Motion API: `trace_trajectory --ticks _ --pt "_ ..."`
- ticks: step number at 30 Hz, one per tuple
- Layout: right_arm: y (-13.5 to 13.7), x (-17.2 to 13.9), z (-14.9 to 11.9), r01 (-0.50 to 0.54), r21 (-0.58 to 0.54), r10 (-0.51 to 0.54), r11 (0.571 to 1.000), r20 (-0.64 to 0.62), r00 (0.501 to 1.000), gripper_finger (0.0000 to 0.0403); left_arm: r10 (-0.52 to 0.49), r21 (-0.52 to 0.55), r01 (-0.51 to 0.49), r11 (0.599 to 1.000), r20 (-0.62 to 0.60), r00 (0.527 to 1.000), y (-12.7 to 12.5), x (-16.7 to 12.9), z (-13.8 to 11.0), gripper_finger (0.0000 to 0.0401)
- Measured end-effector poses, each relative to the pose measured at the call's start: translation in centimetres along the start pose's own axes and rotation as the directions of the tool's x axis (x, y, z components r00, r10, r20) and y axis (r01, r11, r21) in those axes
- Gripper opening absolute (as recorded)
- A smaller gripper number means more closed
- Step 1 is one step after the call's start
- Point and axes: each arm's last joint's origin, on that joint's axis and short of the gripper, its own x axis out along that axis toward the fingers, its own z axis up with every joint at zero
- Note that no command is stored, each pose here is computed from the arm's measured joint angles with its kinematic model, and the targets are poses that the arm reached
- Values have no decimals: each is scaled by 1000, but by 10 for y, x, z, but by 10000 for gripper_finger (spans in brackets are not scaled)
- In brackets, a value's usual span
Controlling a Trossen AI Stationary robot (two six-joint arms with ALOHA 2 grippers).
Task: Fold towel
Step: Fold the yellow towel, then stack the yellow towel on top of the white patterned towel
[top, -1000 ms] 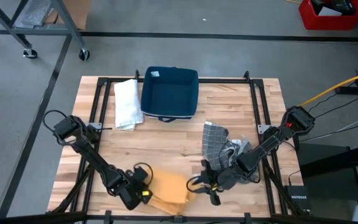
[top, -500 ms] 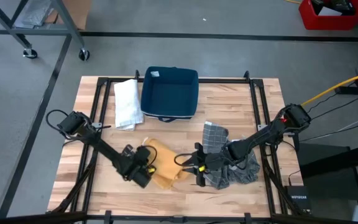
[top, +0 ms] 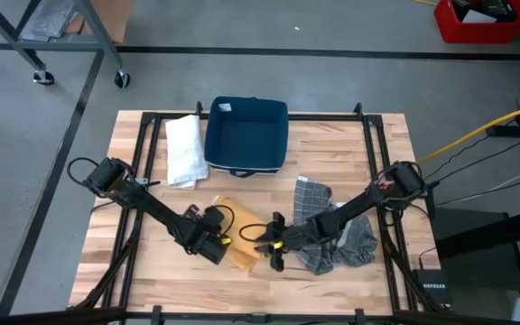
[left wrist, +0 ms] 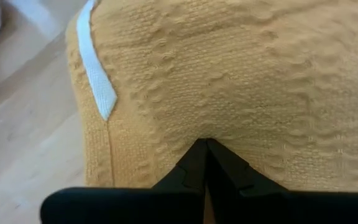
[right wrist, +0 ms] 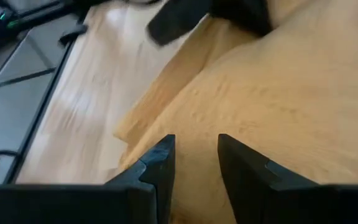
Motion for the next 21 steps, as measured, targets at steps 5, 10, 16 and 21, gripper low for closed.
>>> trace_trajectory --ticks 5,10,16,21 --pt "11 25 -7 -69 -17 66 997 -147 987 127 -23 -34 23 999 4 1000 -2 2 4 3" --pt "23 39 6 -41 -65 22 997 -270 963 127 -53 -52 52 997 -22 998 -4 1 5 3" --pt "32 43 13 -52 -117 14 992 -306 952 127 -64 -57 62 996 -27 998 -5 0 5 3" --pt "42 36 34 -108 -108 82 988 -224 971 127 -101 -95 109 990 82 992 -2 -19 11 3"
